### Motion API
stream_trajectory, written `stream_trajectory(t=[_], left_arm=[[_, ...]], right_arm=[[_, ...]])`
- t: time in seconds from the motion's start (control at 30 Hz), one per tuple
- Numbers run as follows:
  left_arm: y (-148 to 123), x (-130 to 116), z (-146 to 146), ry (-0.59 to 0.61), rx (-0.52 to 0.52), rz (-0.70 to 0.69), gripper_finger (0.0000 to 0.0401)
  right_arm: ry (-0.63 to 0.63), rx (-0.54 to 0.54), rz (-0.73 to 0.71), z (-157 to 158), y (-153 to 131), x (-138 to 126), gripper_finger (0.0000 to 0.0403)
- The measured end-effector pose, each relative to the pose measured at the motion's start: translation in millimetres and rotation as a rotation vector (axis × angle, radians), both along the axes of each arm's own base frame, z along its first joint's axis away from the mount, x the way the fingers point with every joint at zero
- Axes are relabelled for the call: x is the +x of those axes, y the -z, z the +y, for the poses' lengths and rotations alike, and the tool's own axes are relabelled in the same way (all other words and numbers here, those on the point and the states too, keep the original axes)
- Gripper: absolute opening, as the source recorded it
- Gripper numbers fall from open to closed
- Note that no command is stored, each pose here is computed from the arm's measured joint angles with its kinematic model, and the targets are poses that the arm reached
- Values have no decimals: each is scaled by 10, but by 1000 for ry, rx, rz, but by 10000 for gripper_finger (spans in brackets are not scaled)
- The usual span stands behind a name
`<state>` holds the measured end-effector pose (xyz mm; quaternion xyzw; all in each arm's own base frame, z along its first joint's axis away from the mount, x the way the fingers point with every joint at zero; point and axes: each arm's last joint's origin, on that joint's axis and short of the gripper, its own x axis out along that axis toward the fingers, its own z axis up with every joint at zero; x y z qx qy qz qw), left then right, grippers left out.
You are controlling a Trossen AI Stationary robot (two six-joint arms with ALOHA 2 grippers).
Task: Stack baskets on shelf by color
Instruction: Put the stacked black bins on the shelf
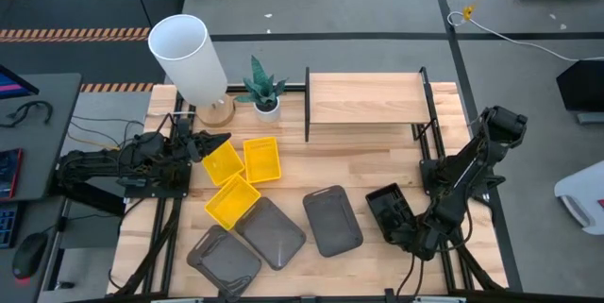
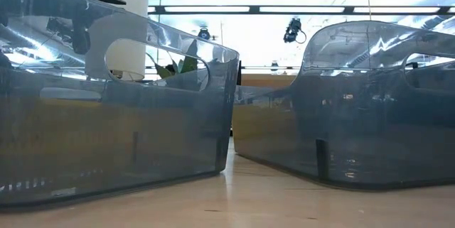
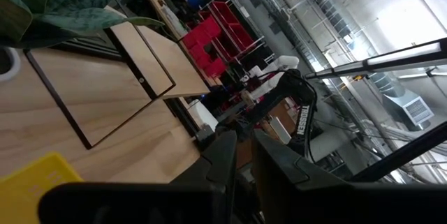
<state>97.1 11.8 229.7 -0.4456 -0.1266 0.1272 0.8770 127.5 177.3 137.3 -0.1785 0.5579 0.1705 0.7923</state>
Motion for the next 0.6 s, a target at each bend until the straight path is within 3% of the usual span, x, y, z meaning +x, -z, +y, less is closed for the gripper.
stream_trajectory(t=[0.33, 0.6], left_arm=[[0, 0, 0, 0, 0, 0, 52], [1, 0, 0, 0, 0, 0, 53]], right_arm=[[-24, 9, 14, -25, -33, 5, 19], [0, 17, 46, -142, -294, -15, 19]])
